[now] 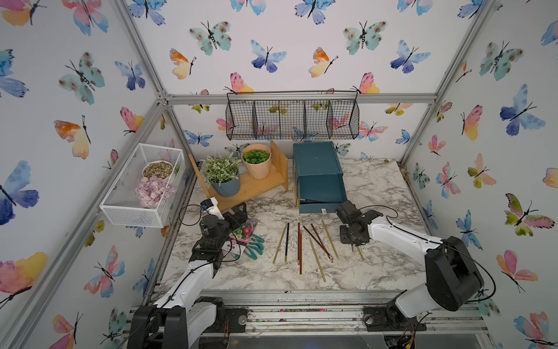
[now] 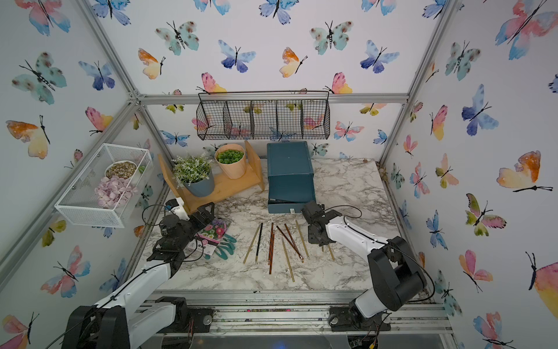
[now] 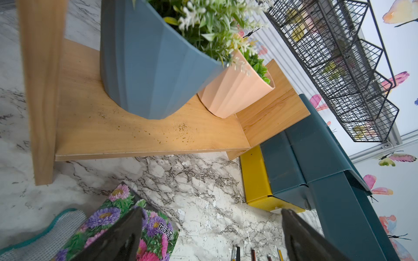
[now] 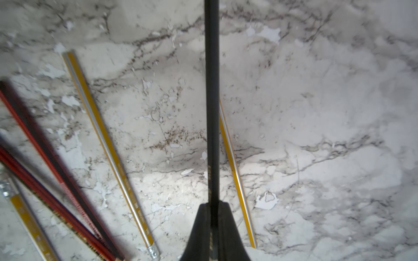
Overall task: Please place the pencils in the drawer according to their color
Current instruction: Pick up the pencil from the center of the board, then place the pencil in the drawer.
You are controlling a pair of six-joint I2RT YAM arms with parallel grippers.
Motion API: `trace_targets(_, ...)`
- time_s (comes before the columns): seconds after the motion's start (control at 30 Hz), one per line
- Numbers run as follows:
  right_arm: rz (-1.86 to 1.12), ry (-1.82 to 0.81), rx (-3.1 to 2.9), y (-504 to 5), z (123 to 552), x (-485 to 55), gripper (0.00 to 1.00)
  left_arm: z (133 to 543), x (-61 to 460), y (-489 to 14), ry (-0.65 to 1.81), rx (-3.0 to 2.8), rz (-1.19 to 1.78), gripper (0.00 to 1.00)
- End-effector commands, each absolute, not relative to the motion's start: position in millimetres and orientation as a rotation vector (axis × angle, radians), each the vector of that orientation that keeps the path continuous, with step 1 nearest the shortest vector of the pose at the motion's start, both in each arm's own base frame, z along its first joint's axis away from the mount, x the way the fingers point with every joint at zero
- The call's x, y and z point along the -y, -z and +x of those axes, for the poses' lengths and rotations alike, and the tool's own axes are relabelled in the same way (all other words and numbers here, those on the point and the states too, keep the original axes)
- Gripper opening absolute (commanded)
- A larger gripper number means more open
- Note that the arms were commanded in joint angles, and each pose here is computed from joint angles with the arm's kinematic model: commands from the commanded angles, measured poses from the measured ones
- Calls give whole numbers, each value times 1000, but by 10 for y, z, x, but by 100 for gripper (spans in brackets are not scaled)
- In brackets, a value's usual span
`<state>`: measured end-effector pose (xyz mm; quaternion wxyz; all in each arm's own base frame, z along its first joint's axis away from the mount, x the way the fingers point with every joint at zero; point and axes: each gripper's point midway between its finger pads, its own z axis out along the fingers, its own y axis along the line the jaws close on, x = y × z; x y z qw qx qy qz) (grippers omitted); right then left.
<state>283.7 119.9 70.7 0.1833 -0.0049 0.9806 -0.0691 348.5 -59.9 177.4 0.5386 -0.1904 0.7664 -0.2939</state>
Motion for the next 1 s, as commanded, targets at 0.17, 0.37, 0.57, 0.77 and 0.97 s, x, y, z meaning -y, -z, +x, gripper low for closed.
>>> trace_targets(0.17,2,441,-2592,-1415,3085,-900,4,3496,640,-1840,707,-1818,-423,98)
trace_targets(0.37,55,548,-2446,-1979,3239,-723,4,3494,648,-1836,707,-1823,-419,98)
trace_targets(0.57,-8,467,-2326,-2522,3470,-844,4,3506,668,-1833,718,-1829,-411,98)
trace_targets(0.77,-288,161,-2237,-2923,3675,-1406,4,3514,680,-1809,708,-1855,-401,98)
trace_targets(0.97,-572,-35,-2204,-2992,3732,-1892,4,3513,699,-1824,714,-1858,-386,98)
